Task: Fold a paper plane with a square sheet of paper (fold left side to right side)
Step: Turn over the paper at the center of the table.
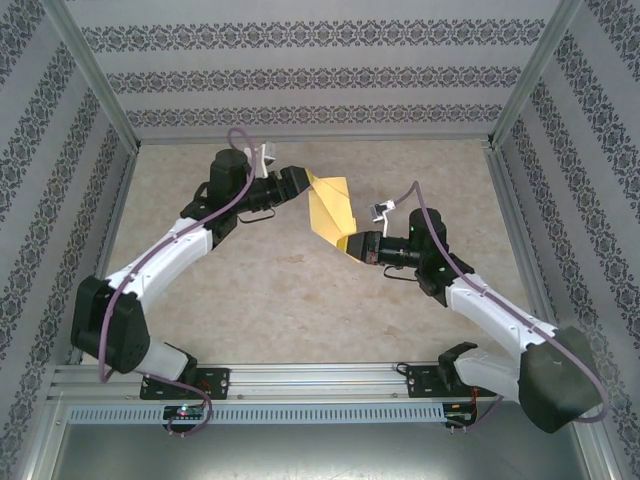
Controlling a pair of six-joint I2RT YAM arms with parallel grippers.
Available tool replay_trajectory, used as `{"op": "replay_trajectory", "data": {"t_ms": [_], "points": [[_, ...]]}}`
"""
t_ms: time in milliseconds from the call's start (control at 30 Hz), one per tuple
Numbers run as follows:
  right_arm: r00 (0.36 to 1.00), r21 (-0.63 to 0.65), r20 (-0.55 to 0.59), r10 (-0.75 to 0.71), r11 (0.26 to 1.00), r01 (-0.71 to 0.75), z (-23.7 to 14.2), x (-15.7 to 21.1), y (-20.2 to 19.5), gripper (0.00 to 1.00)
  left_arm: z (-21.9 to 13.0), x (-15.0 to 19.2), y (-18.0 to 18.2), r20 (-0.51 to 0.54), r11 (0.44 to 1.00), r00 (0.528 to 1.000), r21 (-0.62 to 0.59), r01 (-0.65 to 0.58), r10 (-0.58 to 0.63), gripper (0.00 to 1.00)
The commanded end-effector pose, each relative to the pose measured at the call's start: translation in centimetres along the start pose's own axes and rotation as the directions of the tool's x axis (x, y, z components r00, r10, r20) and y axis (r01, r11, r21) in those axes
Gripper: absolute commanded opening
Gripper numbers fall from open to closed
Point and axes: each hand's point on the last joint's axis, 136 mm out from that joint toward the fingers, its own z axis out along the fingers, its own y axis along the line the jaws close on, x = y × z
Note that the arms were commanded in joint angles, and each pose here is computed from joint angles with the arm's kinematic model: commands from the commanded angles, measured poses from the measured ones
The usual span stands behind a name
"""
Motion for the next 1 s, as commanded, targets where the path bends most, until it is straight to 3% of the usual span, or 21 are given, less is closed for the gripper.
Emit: {"op": "replay_trajectory", "data": {"t_ms": [0,133,200,300,400,500,567,633,800,967], "points": [[0.992,0.261,-0.075,-0.106,0.958,0.122,-1.5,1.0,-2.8,0.00,-3.4,0.1,2.1,0.043,0.985,0.995,-0.152,-0.079,0.086,0.68],[0.957,0.532,-0.195,-0.216,0.796,0.288,-3.5,0.7,-5.0,0.00,-7.5,1.3,4.6,0.072,0.935,0.983,-0.330,-0.134,0.167,0.72],[0.922,0.647,-0.273,-0.276,0.656,0.388,-4.7,0.0,-5.6,0.00,-9.3,2.3,5.7,0.083,0.913,0.979,-0.384,-0.141,0.186,0.73],[0.831,0.749,-0.439,-0.343,0.372,0.549,-6.1,-1.5,-6.1,0.00,-11.9,3.5,7.1,0.107,0.878,0.972,-0.459,-0.138,0.209,0.73],[0.704,0.732,-0.624,-0.340,0.061,0.679,-6.4,-2.9,-6.2,0.00,-14.5,4.5,8.6,0.146,0.840,0.963,-0.530,-0.116,0.226,0.73],[0.589,0.639,-0.764,-0.263,-0.181,0.748,-5.9,-4.0,-6.6,0.00,-16.7,5.1,9.8,0.185,0.805,0.953,-0.586,-0.088,0.239,0.73],[0.518,0.557,-0.831,-0.203,-0.297,0.776,-5.1,-4.4,-7.1,0.00,-17.9,5.4,10.3,0.203,0.784,0.948,-0.617,-0.072,0.247,0.76],[0.458,0.478,-0.877,-0.148,-0.381,0.792,-4.1,-4.5,-7.7,0.00,-18.7,5.6,10.5,0.217,0.773,0.942,-0.630,-0.066,0.256,0.77],[0.322,0.294,-0.946,-0.032,-0.501,0.814,-1.2,-3.5,-9.8,0.00,-19.7,5.9,10.8,0.230,0.759,0.937,-0.649,-0.055,0.264,0.80],[0.223,0.165,-0.974,0.048,-0.526,0.835,0.9,-1.0,-11.8,0.00,-19.8,6.0,11.3,0.229,0.750,0.937,-0.659,-0.050,0.264,0.81]]}}
